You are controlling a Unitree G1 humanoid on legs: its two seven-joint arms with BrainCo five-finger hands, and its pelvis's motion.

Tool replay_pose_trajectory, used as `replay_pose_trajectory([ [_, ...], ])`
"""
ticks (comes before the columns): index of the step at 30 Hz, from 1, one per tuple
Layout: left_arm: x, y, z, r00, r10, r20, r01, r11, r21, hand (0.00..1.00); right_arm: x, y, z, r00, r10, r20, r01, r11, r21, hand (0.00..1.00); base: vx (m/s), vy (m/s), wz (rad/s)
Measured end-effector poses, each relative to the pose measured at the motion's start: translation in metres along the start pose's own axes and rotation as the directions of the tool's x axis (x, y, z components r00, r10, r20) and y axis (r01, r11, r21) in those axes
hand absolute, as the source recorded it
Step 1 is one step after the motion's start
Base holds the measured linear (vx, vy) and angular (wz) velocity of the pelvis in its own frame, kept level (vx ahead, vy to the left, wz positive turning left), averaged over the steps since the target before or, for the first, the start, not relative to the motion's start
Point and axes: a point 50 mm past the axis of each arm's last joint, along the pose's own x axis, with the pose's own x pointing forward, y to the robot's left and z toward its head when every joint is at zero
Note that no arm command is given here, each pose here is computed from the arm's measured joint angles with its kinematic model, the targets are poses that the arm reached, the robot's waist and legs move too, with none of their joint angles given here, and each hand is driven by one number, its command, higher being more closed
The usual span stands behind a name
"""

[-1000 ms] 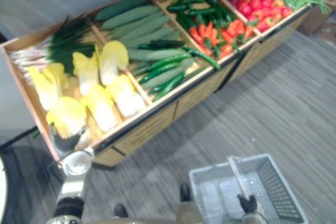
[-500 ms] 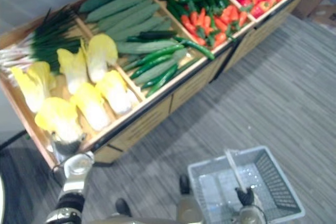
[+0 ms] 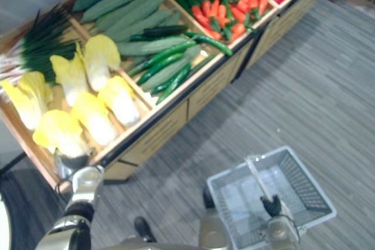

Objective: Pick vegetable in the basket

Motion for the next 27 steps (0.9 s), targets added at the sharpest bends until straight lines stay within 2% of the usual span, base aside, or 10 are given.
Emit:
replay_pose_trajectory([
  [8,0.01,0.01,-0.005,0.999,0.036,-0.013,-0.035,0.999,0.024,1.0,0.004,-0.004,0.007,0.999,0.005,0.034,-0.004,0.999,-0.033,1.0,0.0,-0.012,-0.08],
  [16,0.012,0.012,-0.004,0.999,0.042,-0.011,-0.043,0.999,-0.024,1.0,0.004,-0.004,0.006,1.0,0.007,0.031,-0.006,0.999,-0.033,1.0,0.01,-0.01,0.04],
  [23,0.007,0.002,0.002,0.999,-0.039,0.003,0.039,0.998,-0.055,1.0,0.001,-0.001,-0.009,0.999,0.013,-0.052,-0.013,1.0,-0.004,1.0,0.02,-0.015,0.2],
  [27,0.003,0.0,0.01,0.995,-0.098,0.034,0.101,0.987,-0.124,1.0,-0.003,0.002,-0.017,0.995,0.011,-0.096,-0.008,1.0,0.028,1.0,0.0,-0.006,0.17],
])
